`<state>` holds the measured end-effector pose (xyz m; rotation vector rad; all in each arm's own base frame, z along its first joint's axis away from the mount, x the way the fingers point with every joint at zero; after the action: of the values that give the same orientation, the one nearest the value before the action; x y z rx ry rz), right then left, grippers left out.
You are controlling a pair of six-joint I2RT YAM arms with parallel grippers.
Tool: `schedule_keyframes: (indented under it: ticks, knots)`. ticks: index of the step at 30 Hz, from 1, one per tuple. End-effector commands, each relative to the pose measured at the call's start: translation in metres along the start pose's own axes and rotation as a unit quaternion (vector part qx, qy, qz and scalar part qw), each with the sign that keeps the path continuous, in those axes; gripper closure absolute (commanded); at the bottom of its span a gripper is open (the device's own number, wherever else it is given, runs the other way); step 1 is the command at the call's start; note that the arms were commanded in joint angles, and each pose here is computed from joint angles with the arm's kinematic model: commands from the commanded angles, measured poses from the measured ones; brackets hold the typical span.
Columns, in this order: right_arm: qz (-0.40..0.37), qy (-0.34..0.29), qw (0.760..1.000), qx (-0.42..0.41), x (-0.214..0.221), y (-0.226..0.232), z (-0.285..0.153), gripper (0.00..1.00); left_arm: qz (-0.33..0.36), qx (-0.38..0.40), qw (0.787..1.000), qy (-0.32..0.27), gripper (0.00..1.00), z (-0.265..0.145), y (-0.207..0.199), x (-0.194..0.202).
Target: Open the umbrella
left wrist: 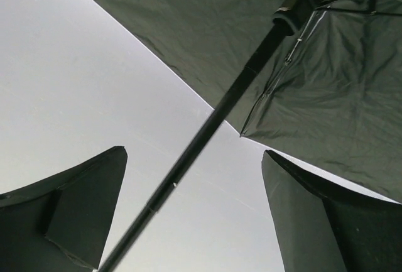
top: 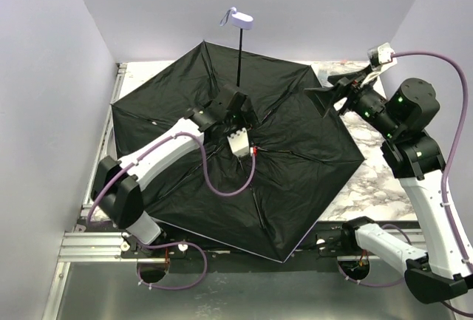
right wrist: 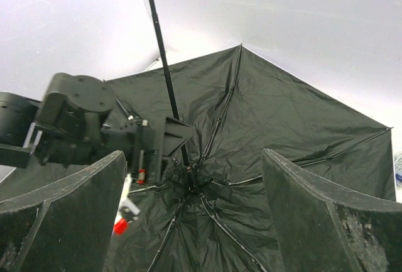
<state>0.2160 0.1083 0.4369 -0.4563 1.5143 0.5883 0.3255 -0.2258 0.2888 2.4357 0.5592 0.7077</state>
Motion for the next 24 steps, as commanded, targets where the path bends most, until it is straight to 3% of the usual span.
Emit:
schedule_keyframes:
  ticks: [1,5,8,11,18,24]
  knots:
    - [0.002,0.001,1.0,0.008,0.002,0.001,-0.011,0.1,0.245,0.0,0.966,0.089,0.14,0.017,0.046,0.015]
    - [0.0,-0.009,0.999,0.038,-0.004,-0.003,-0.021,0.1,0.215,0.017,0.971,0.106,0.33,0.035,0.053,0.033]
    - [-0.005,-0.024,0.998,0.062,-0.012,-0.007,-0.03,0.1,0.199,0.032,0.975,0.096,0.6,0.035,0.052,0.039]
    - [-0.01,-0.036,0.996,0.079,-0.02,-0.009,-0.034,0.1,0.192,0.041,0.978,0.076,0.99,0.028,0.049,0.038]
    - [-0.016,-0.075,0.993,0.085,-0.052,-0.008,-0.041,0.1,0.148,0.018,0.988,0.047,1.0,-0.008,0.057,0.043]
    - [-0.051,-0.141,0.985,0.083,-0.104,-0.002,-0.047,0.08,0.061,-0.05,0.995,0.068,1.0,-0.061,0.1,0.078]
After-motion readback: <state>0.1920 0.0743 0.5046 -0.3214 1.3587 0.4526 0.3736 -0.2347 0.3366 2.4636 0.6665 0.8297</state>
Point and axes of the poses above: each gripper's point midway between its finger pads, its own z axis out along the fingers, its own y axis along the line the jaws close on, x = y × z, the point moved 8 cm from there along -z, back along the fingers, and after that the axes turned 5 degrees about -z, right-handed, at the moved point
